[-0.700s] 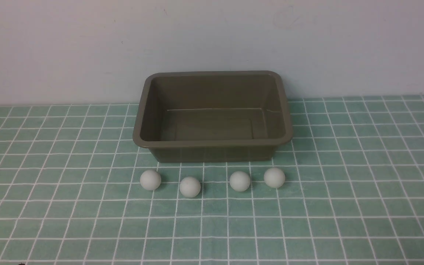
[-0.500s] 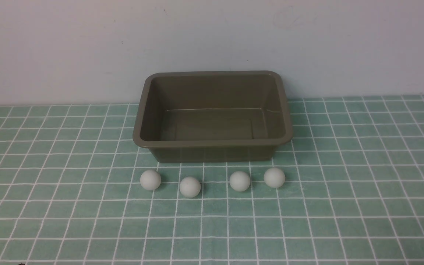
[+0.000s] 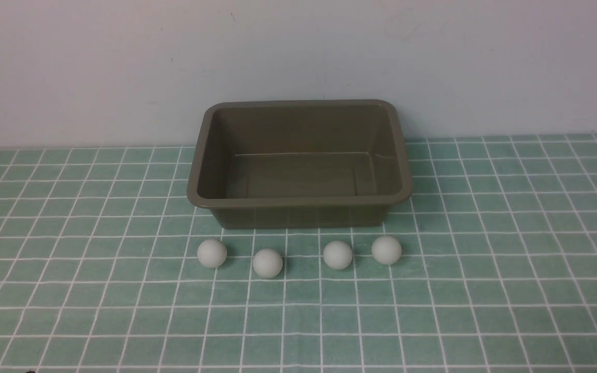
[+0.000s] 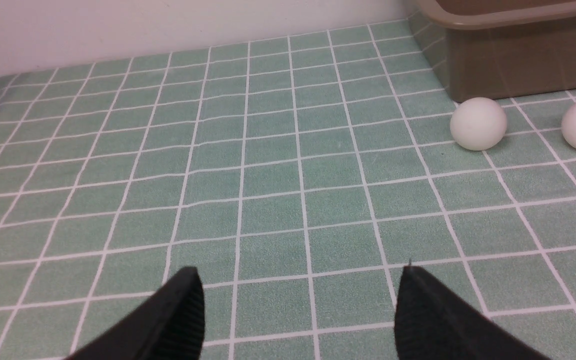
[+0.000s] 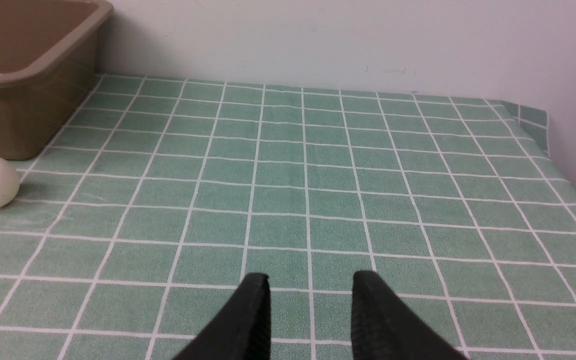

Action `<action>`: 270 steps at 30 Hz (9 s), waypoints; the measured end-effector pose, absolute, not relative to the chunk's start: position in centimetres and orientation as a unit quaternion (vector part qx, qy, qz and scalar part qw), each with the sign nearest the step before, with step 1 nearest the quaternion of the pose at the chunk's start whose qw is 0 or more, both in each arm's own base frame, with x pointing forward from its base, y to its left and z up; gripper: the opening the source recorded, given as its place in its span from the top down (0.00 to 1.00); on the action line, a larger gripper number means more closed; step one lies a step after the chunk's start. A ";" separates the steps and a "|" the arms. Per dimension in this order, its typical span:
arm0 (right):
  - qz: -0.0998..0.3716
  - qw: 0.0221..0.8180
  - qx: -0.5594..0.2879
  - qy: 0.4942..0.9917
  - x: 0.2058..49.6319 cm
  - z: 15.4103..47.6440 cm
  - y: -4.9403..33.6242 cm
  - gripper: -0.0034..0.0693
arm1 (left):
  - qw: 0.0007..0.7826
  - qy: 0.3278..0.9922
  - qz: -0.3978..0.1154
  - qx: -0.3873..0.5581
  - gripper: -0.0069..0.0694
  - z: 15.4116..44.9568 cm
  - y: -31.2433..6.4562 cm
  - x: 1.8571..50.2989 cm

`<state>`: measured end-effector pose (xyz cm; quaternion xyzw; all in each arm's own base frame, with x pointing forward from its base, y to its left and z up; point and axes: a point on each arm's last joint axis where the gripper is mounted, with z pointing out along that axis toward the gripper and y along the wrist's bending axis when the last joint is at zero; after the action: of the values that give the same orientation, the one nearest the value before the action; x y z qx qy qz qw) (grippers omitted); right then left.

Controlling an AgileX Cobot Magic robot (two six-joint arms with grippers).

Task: Put the table tennis balls in the box on the green coffee tablecloth.
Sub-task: 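Reach for and grasp a ping pong ball on the table beside the basket, then drop the ball into the bin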

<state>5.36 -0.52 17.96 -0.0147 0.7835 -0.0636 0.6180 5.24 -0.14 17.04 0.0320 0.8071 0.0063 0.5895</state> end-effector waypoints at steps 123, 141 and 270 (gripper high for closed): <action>0.099 0.685 0.052 0.720 1.0 30.4 1.2 0.65 | 0.686 0.698 -0.166 -0.121 0.31 19.8 -0.5 5.7; 0.098 0.685 0.051 0.720 1.0 30.4 1.2 0.65 | 0.634 0.737 -0.219 -0.076 0.31 24.7 -1.9 4.9; 0.105 0.647 0.037 0.755 0.9 29.5 1.5 0.65 | 0.458 0.817 -0.141 0.319 0.45 26.7 -11.0 36.6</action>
<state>0.93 1.52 29.45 0.0367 0.7545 0.1050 0.6467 36.60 -11.03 26.69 0.3192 0.8175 -0.1412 0.4581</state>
